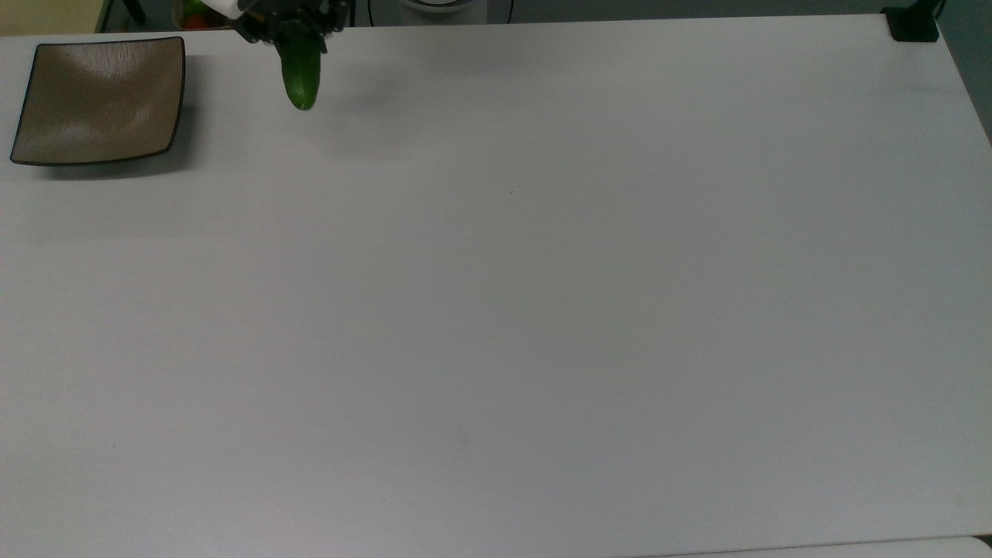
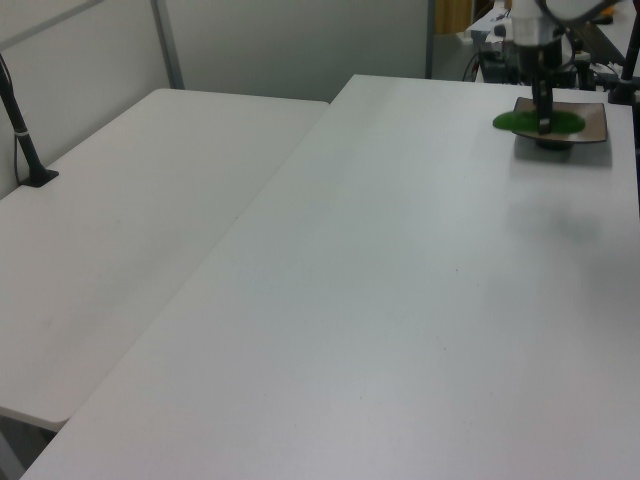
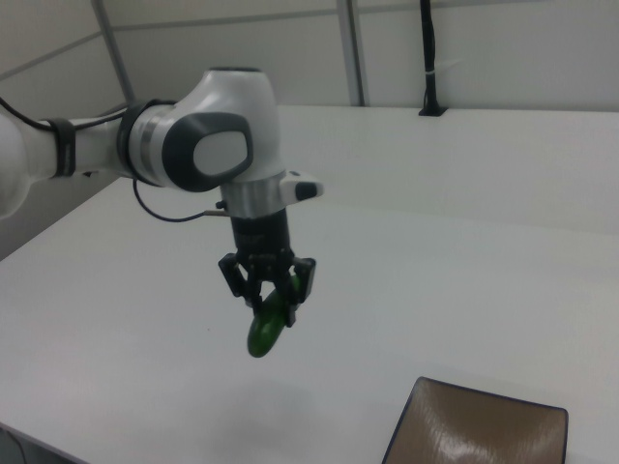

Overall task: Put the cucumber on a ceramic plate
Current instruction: 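Lift the cucumber and carry it over the dark square plate, then lower the cucumber onto the plate and open the gripper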

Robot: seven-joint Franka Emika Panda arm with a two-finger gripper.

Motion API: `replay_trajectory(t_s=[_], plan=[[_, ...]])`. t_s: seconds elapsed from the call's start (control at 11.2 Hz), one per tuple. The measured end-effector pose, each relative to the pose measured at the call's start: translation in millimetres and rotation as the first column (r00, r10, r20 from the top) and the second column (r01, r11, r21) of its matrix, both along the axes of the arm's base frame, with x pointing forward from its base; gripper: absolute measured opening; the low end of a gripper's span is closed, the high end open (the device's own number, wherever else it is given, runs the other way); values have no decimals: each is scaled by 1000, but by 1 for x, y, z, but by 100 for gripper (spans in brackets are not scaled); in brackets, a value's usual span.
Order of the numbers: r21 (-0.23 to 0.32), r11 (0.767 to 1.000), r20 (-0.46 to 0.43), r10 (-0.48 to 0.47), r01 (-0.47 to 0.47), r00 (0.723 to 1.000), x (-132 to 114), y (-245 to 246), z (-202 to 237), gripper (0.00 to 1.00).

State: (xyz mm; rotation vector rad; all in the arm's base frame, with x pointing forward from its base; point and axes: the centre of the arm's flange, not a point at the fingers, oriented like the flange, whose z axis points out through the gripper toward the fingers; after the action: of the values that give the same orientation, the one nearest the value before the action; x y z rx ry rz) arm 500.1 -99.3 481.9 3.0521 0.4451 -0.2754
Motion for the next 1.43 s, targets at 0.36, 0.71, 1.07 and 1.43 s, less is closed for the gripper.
replay_trajectory(t_s=[0.36,0.71,1.07,1.43], plan=[[37,994,22,103,-104,994,-18,-89,25,48],[-1,985,118,170,-171,978,-34,-172,22,48],[-73,983,136,175,-166,975,-38,-234,-14,48],[-130,977,97,180,-167,979,-20,-256,-77,48]])
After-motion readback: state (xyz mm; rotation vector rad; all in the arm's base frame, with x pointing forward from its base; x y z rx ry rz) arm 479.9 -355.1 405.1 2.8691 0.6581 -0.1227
